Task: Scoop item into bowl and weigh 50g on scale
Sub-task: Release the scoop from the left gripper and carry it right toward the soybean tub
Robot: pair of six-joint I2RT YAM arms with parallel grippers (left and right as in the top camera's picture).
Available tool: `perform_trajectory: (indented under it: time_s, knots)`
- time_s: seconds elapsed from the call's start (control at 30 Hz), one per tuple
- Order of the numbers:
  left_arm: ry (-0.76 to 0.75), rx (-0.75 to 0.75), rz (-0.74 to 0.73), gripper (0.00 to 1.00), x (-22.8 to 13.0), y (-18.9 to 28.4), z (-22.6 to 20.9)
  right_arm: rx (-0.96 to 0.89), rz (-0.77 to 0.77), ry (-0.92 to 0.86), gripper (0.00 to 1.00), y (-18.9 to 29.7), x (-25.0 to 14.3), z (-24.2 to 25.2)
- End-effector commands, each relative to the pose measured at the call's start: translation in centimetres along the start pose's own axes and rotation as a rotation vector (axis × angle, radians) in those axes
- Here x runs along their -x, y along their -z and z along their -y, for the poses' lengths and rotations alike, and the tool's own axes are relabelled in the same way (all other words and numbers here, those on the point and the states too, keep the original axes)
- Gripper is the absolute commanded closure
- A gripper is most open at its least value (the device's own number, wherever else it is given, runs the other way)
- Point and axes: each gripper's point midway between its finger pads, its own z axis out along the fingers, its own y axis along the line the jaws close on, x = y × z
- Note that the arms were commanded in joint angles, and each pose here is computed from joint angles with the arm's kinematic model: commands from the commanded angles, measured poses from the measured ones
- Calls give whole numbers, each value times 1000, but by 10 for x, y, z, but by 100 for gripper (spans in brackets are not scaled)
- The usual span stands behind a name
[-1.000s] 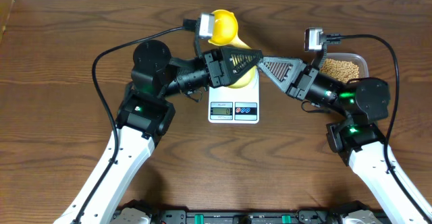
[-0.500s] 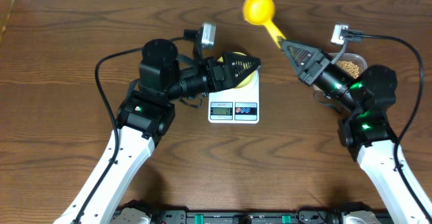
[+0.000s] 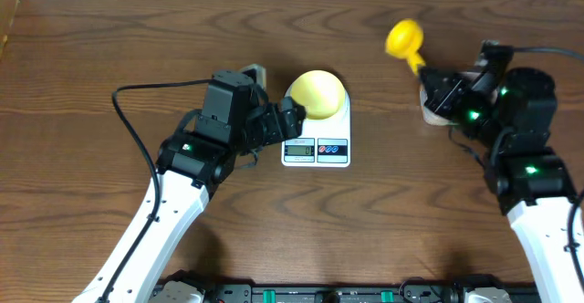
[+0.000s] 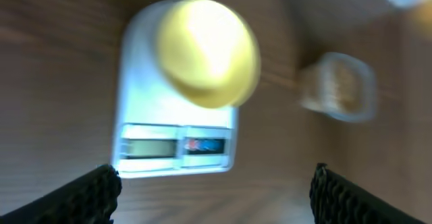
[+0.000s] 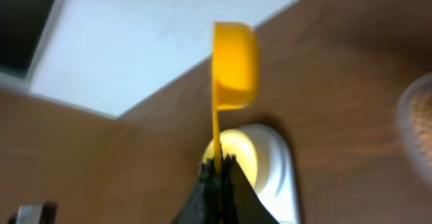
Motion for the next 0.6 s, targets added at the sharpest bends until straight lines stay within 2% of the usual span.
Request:
perform_trajectory:
  time_s: [0.0,0.23,0.43,0.57]
  knots:
    - [-65,179,65,8,11,8,-29,-139,122,149,99,24,38,1]
    - [-64,269,54,8,7,12,-46,-279,98,197,99,42,41,14]
    - [-63,262,73,7,11,12,-45,-612,49,180,99,60,26,78]
    - [-68,247,62,7,9,12,-42,-703,-19,177,99,62,12,98]
